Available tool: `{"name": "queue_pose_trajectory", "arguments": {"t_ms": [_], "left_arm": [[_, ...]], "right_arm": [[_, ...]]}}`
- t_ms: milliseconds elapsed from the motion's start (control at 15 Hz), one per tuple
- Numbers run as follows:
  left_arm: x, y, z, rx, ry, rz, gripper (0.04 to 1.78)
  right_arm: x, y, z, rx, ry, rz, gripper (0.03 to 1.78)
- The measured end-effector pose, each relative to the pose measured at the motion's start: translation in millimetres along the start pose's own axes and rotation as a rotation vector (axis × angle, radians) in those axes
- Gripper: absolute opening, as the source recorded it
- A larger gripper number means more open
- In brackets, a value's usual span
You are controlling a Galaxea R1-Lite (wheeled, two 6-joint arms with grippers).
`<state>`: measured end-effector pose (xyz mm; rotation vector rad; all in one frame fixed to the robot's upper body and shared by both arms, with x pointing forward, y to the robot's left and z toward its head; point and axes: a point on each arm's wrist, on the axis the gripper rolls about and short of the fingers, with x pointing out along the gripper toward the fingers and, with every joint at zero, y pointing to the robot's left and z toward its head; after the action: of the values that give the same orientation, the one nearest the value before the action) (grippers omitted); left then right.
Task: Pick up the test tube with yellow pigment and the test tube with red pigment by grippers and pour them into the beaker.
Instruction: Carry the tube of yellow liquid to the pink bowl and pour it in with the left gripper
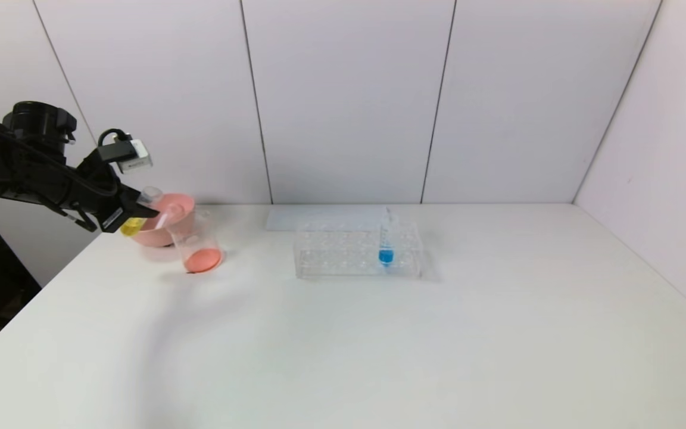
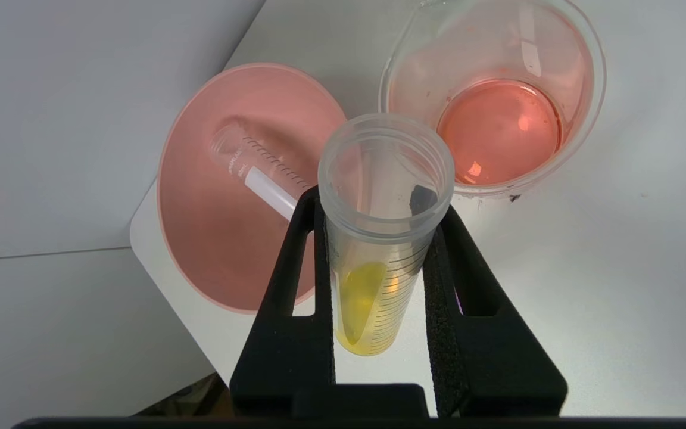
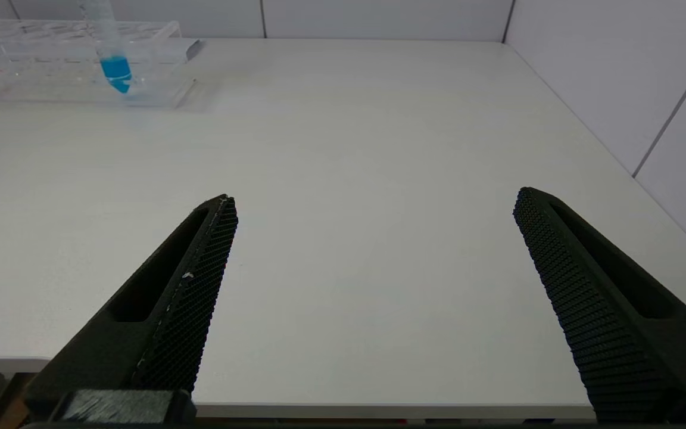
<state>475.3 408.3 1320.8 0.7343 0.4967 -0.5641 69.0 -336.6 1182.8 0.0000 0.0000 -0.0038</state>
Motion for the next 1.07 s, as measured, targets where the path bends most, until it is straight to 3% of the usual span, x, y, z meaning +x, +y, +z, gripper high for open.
{"name": "queue_pose_trajectory", "arguments": {"t_ms": [533, 1067], "left_arm": [[2.2, -2.1, 0.2, 0.144, 0.068, -0.037, 0.44], [9.2, -0.8, 6.5, 0.193, 0.115, -0.013, 0.44]], "right_arm": [[0.0, 0.0, 0.0, 0.000, 0.000, 0.000, 1.70], [0.0, 0.0, 0.0, 0.000, 0.000, 0.000, 1.70]]}}
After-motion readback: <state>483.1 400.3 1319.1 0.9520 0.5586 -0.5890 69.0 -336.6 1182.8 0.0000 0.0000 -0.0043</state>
